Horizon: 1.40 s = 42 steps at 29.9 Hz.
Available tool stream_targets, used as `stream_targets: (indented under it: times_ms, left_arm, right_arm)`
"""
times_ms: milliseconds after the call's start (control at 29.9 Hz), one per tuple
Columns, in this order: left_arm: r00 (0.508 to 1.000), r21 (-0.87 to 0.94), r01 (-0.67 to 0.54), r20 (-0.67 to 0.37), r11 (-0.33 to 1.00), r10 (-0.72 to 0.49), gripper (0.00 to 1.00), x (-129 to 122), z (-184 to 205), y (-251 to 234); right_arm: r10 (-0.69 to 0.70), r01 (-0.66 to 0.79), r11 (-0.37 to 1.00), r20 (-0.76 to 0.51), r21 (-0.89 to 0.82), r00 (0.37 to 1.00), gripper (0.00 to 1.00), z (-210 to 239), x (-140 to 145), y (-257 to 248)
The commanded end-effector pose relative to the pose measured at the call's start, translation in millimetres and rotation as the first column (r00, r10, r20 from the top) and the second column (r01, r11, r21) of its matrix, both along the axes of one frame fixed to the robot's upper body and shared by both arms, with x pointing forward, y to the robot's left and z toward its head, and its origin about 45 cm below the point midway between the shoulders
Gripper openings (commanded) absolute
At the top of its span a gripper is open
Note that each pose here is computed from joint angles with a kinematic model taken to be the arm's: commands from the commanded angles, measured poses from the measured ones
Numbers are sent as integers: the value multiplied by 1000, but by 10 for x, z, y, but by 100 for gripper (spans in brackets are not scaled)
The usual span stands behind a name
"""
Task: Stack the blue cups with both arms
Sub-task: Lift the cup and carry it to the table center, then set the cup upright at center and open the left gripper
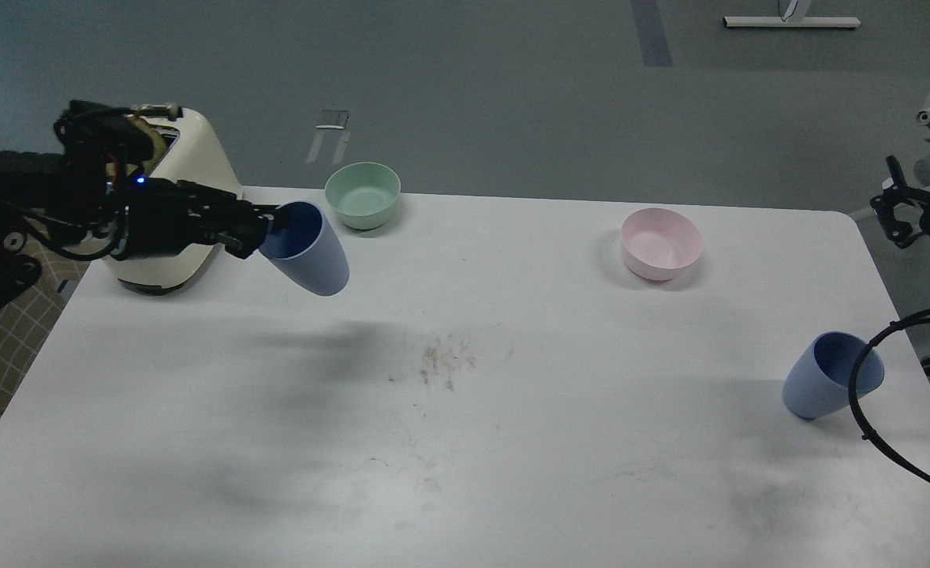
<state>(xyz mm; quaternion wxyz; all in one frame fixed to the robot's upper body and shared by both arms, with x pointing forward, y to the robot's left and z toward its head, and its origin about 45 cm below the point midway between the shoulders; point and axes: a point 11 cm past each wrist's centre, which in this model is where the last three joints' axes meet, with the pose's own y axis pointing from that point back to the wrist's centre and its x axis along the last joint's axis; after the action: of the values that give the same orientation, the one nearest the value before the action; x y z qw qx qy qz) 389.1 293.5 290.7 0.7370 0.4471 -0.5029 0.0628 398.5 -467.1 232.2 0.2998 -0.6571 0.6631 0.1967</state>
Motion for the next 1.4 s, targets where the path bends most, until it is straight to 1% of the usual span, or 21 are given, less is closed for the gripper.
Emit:
stream_targets:
  times_ms: [0,67,267,368,602,869,902,969,1003,1036,1103,1170,1203,1237,1303,1370]
  left_arm:
    - [988,-3,151,27,988,-151,0,70,-15,-695]
    - [970,60,241,13,969,-242,0,32,-192,-1086]
    - [948,152,318,-30,936,-317,0,-60,-519,-1404]
    - [949,185,313,-28,932,-313,0,-30,-602,-1413]
    - [950,192,314,-60,930,-308,0,-36,-810,-1564]
    - [948,194,317,-77,928,-308,0,-80,-902,-1586]
    - [949,193,316,-76,929,-307,10,-78,-898,-1586]
    - [949,194,315,-74,929,-307,19,-73,-892,-1587]
    - [951,199,308,-70,930,-300,28,-64,-892,-1576]
    - [953,201,304,-66,931,-297,40,-57,-885,-1571]
    - [954,199,301,-61,933,-294,46,-48,-860,-1558]
    - [955,196,296,-59,935,-290,50,-38,-843,-1537]
    - [956,187,293,-57,938,-287,56,-25,-814,-1532]
    - [960,168,280,-49,945,-276,63,4,-759,-1516]
    - [969,101,246,-39,964,-244,69,66,-617,-1494]
    - [975,44,222,-42,974,-220,73,94,-538,-1498]
  right_arm:
    - [-22,22,1000,9,8,1000,100,40,-69,-131]
    - [-33,33,999,13,4,999,100,73,-99,-203]
    - [-52,52,999,25,5,998,100,137,-130,-306]
    - [-57,57,998,19,7,998,100,103,-160,-321]
    - [-58,58,998,17,7,998,100,97,-164,-322]
    - [-57,57,998,14,6,998,100,89,-168,-322]
    - [-58,57,998,13,6,998,100,85,-169,-324]
    - [-58,57,998,13,6,998,100,85,-169,-325]
    - [-58,57,998,13,6,998,100,85,-169,-324]
    - [-57,57,998,14,6,998,100,89,-168,-322]
    - [-57,57,998,14,4,998,100,94,-169,-328]
    - [-55,55,998,14,2,998,100,96,-167,-324]
    - [-55,55,998,14,-7,998,100,115,-169,-338]
    - [-55,55,998,8,-28,998,100,143,-177,-376]
    - [-61,61,997,9,-52,998,100,205,-194,-447]
    - [-69,69,995,10,-71,998,100,264,-213,-519]
